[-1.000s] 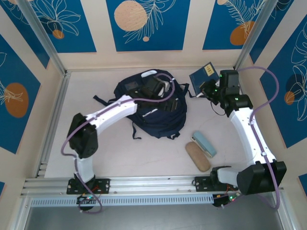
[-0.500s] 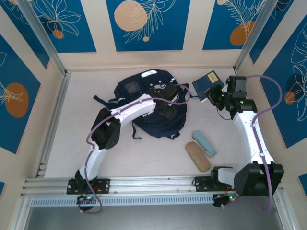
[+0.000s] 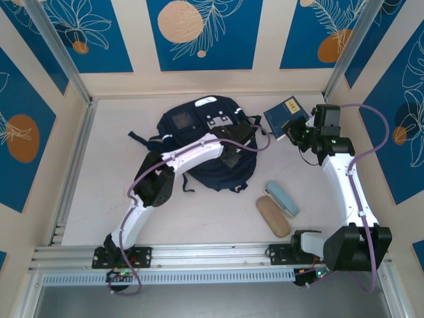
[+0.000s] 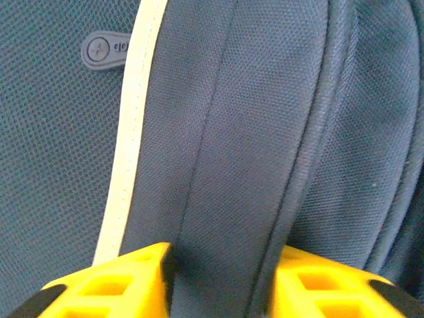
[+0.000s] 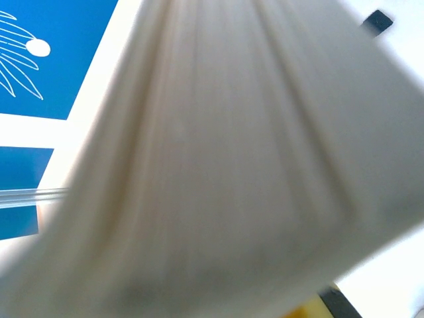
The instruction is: Pack the student bag
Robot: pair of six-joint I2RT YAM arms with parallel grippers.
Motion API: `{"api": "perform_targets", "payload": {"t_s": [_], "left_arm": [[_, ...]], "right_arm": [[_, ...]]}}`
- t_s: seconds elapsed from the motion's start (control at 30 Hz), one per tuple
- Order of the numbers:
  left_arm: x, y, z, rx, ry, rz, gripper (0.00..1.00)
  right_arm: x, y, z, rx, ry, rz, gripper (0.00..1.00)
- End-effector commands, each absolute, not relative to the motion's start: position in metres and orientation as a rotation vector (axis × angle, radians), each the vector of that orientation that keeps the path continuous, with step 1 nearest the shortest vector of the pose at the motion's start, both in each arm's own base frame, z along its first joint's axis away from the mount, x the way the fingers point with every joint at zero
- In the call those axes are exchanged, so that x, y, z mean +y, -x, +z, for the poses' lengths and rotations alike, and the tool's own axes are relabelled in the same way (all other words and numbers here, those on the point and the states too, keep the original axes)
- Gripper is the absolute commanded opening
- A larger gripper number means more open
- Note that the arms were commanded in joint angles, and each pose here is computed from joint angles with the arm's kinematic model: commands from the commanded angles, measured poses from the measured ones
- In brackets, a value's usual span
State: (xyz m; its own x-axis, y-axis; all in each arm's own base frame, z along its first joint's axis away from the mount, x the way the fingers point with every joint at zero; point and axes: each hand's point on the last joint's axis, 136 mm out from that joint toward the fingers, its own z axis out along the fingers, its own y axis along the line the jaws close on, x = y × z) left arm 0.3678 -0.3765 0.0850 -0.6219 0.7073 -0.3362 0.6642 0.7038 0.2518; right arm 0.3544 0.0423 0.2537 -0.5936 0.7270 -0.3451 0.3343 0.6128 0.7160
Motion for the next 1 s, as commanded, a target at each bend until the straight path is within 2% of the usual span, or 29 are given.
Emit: {"api": "perform_targets", "payload": {"t_s": [0.0, 0.2, 0.23, 0.43, 0.7, 0.97], "left_arm": [[-0.367, -0.382, 0.122, 2.403, -1.030, 0.241, 0.25], [-0.369, -0.389, 0.176, 2.271, -0.988, 0.225, 0.02], [-0.370, -0.389, 0.183, 2.258, -0.980, 0.207, 0.00], [-0.377, -0.389, 0.232, 2.161, -0.891, 0.086, 0.00], [-0.380, -0.409, 0.307, 2.001, -0.613, -0.018, 0.00], [-0.393, -0.423, 0.332, 1.955, -0.518, -0.077, 0.00]], "right_arm": [[0.045, -0.353, 0.272, 2.150, -0.784, 0.844, 0.00], [0.045, -0.346, 0.277, 2.173, -0.754, 0.820, 0.00], [0.045, -0.344, 0.277, 2.183, -0.745, 0.810, 0.00], [0.044, -0.318, 0.276, 2.249, -0.674, 0.762, 0.00], [0.071, -0.291, 0.257, 2.316, -0.645, 0.961, 0.00], [0.080, -0.273, 0.232, 2.353, -0.728, 0.987, 0.00]]}}
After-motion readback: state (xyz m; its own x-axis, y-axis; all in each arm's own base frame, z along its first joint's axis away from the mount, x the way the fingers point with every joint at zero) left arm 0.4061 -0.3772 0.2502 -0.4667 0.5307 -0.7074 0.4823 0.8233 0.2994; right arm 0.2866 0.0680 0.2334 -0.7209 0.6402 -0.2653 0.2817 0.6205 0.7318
